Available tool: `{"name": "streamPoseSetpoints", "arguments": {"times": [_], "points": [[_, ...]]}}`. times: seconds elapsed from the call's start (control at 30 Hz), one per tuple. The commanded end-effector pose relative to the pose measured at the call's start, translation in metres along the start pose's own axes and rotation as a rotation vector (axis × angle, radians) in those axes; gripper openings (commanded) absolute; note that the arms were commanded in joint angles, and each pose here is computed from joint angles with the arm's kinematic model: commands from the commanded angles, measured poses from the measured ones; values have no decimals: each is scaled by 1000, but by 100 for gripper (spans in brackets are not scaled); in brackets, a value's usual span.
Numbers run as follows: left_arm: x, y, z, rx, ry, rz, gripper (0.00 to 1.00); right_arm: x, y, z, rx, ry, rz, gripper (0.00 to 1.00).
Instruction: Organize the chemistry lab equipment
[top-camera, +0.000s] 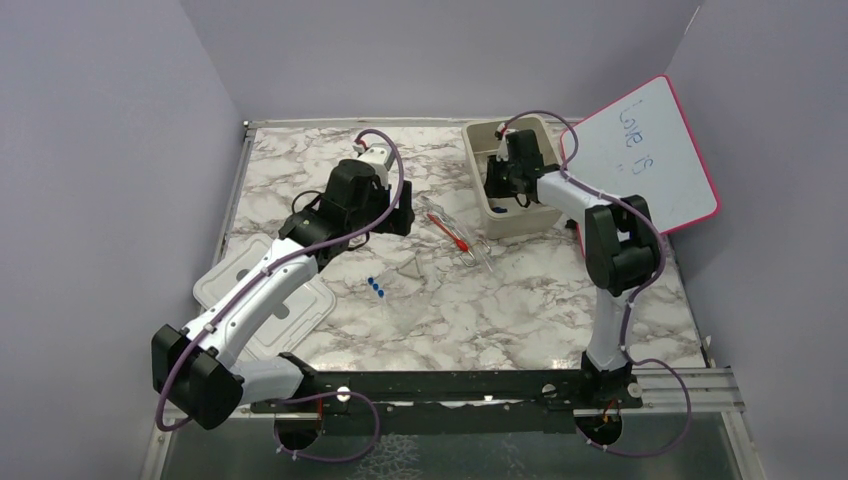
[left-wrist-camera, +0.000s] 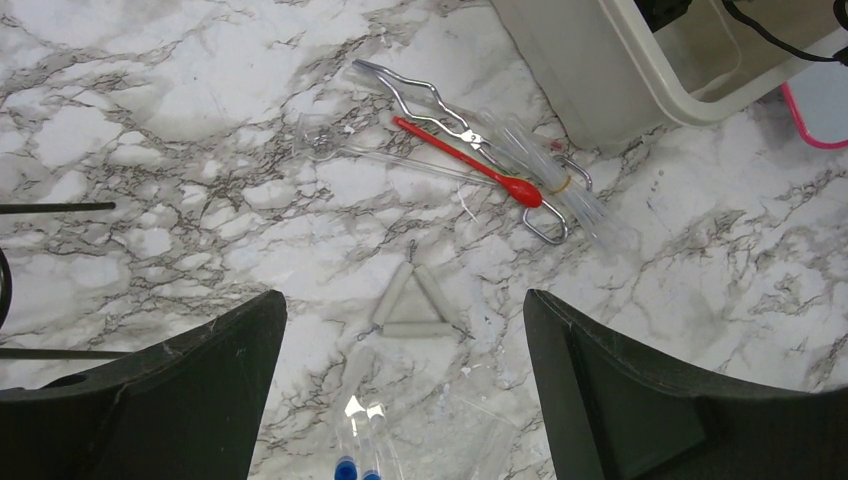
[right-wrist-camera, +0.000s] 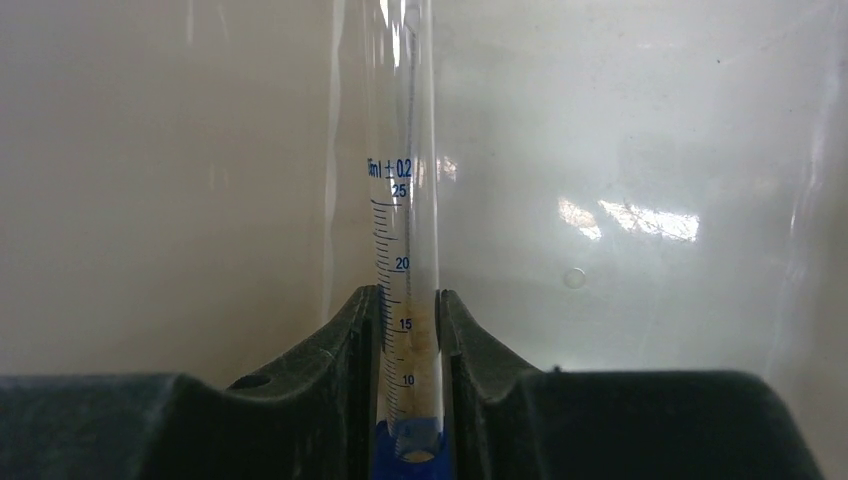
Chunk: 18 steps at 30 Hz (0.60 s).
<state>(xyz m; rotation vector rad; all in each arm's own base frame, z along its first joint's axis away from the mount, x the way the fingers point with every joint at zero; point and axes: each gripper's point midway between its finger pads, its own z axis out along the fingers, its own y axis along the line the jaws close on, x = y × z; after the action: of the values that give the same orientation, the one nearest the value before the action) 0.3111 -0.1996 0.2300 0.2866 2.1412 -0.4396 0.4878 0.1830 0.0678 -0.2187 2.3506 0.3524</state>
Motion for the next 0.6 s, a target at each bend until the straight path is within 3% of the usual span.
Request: {"name": "streamPoseSetpoints", "arguments": {"times": [0.0,0.23,0.57], "points": [[-1,4,5,-17,-10,0,91,7,1,5,-9,37,9,30],[-2,5,6,-22,-12,-3,91,-20,5,-25,1,-33,10,51],[-14,16,-6,-88,-75,-16,91,-68,18,-105,13,-159,11,55]]}}
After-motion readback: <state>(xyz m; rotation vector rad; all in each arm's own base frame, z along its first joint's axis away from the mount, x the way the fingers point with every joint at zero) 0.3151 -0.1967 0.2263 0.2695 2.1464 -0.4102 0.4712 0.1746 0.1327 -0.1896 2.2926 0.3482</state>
